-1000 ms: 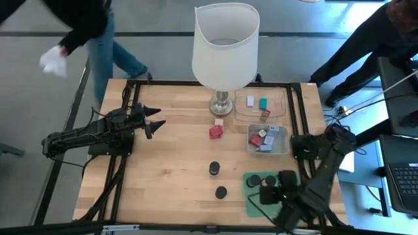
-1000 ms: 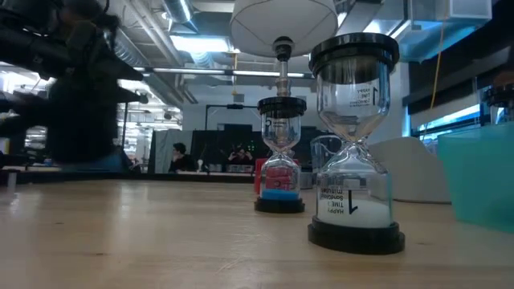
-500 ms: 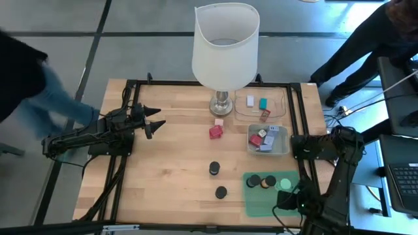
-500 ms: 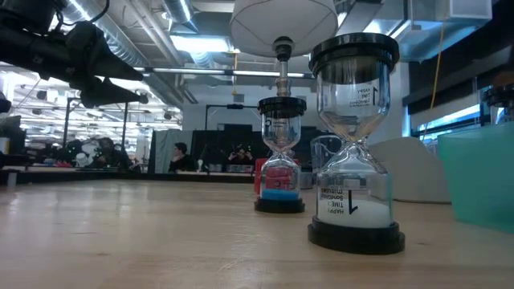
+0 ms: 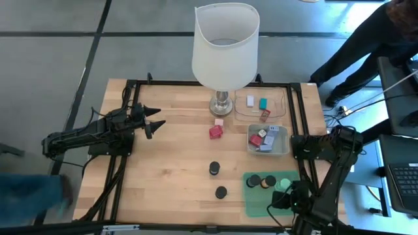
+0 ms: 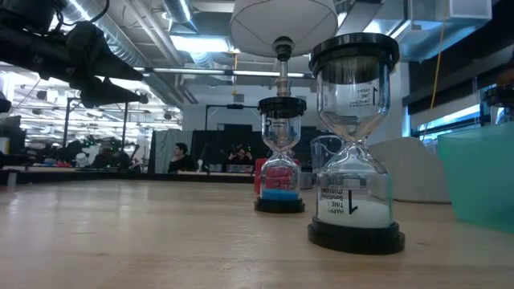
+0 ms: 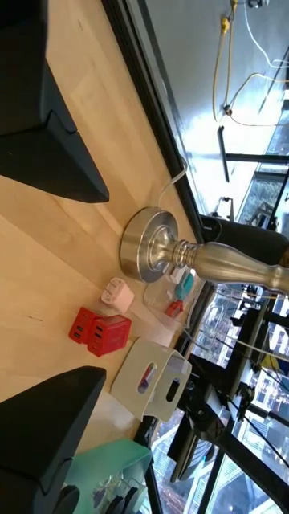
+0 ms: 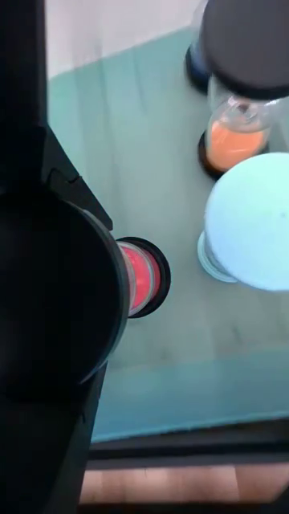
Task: Pick & Place Office items
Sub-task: Put the red hourglass into the light blue bin
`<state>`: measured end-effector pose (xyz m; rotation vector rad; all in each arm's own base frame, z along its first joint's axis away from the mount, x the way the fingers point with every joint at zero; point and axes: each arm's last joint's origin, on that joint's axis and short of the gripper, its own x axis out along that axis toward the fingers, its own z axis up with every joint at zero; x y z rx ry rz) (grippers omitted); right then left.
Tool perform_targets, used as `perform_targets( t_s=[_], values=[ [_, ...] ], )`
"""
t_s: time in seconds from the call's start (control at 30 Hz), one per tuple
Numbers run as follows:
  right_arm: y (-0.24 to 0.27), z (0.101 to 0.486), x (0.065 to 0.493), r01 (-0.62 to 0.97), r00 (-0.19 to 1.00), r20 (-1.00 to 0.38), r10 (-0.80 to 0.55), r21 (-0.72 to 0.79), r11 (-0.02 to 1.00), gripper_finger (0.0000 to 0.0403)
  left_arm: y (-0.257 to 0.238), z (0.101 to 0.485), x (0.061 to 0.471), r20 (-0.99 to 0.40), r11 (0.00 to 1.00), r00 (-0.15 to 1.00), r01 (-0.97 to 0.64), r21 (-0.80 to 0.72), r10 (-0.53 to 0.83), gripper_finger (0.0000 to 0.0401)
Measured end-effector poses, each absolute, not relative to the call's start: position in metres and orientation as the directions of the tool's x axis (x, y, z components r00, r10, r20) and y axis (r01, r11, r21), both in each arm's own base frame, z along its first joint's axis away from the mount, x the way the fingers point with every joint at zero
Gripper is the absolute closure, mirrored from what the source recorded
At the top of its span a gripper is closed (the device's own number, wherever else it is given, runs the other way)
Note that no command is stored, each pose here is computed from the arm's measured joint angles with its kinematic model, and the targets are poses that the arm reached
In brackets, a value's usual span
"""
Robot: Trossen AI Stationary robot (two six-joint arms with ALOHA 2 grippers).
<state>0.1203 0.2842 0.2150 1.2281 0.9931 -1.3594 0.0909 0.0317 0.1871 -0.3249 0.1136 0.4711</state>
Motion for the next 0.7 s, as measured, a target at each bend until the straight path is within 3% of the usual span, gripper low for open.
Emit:
perform_targets(
  t_s=[0.3, 0.7],
  values=[
    [0.278, 0.197, 0.124, 0.996, 0.014, -0.990, -0.142, 0.026, -0.084, 0.0207, 0.032, 0.187, 0.091, -0.182, 0.841, 0.886, -0.463, -0.281, 0.427, 0.0054],
    [0.276, 0.186, 0.125, 0.996, 0.019, -0.991, -0.129, 0.030, -0.082, 0.0199, 0.032, 0.187, 0.091, -0.182, 0.841, 0.886, -0.463, -0.281, 0.427, 0.0054]
  ],
)
